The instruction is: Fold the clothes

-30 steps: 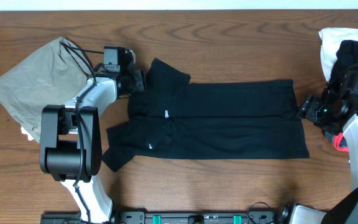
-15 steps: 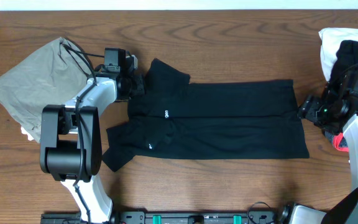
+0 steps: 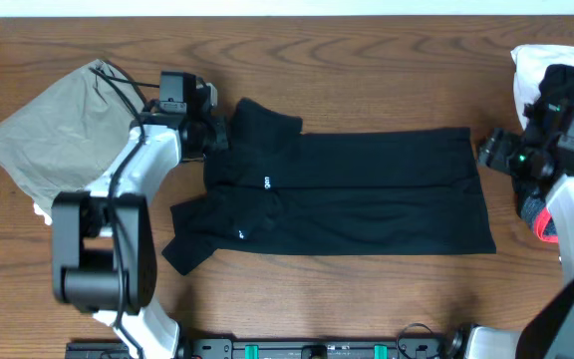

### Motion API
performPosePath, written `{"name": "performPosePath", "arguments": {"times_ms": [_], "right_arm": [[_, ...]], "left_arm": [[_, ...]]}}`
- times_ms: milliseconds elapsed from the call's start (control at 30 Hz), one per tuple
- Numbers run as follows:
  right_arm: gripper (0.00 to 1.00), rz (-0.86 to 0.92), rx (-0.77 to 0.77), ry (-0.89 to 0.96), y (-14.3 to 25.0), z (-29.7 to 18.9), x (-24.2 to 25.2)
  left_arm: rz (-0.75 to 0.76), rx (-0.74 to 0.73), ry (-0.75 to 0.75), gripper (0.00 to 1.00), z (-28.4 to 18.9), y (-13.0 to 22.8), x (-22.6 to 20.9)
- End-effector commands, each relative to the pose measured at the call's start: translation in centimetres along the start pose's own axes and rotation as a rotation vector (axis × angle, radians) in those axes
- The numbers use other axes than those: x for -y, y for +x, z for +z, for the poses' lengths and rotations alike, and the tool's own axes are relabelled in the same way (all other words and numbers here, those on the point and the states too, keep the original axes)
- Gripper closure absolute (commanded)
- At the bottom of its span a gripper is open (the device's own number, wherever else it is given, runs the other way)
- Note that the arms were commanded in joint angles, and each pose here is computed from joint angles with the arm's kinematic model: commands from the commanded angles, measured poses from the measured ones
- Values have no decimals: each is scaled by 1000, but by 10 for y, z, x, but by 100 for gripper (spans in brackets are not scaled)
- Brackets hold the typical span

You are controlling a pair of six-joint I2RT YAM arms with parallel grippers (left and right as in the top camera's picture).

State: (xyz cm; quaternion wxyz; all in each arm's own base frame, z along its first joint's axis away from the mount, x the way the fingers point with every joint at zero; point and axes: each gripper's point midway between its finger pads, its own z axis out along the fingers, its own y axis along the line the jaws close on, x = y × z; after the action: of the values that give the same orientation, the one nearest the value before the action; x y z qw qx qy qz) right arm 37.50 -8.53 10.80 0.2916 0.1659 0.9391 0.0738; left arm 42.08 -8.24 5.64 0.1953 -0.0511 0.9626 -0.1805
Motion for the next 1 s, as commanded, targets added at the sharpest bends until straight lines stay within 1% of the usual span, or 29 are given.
{"name": "performPosePath", "arguments": {"times_ms": [0, 100, 167, 300, 500, 667, 767, 833, 933, 967], "right_arm": [[21, -45, -15, -50, 1, 29, -11], [16, -57, 3, -75, -4, 55, -12], [16, -62, 10, -118, -5, 74, -16], [16, -52, 9, -135, 0, 105, -15], [16, -42, 8, -185, 7, 130, -21], [17, -45, 11, -187, 8, 135, -21], [25, -44, 10, -190, 8, 134, -22], [35, -40, 7, -190, 8, 134, -21], [60, -39, 7, -190, 8, 134, -22], [65, -35, 7, -190, 8, 134, -21]], "left_arm": [[9, 29, 56, 94, -22, -9, 16], [7, 21, 81, 94, -26, -7, 22], [6, 17, 82, 94, -26, -5, 22], [2, 8, 81, 94, -26, -3, 22], [-1, -2, 78, 94, -26, -1, 21], [-2, -3, 77, 94, -26, -1, 21], [-1, -2, 77, 94, -26, -1, 21], [-1, -2, 77, 94, -26, -1, 21], [-1, -2, 76, 94, -26, -1, 21], [-1, -2, 76, 94, -26, -1, 21]]}}
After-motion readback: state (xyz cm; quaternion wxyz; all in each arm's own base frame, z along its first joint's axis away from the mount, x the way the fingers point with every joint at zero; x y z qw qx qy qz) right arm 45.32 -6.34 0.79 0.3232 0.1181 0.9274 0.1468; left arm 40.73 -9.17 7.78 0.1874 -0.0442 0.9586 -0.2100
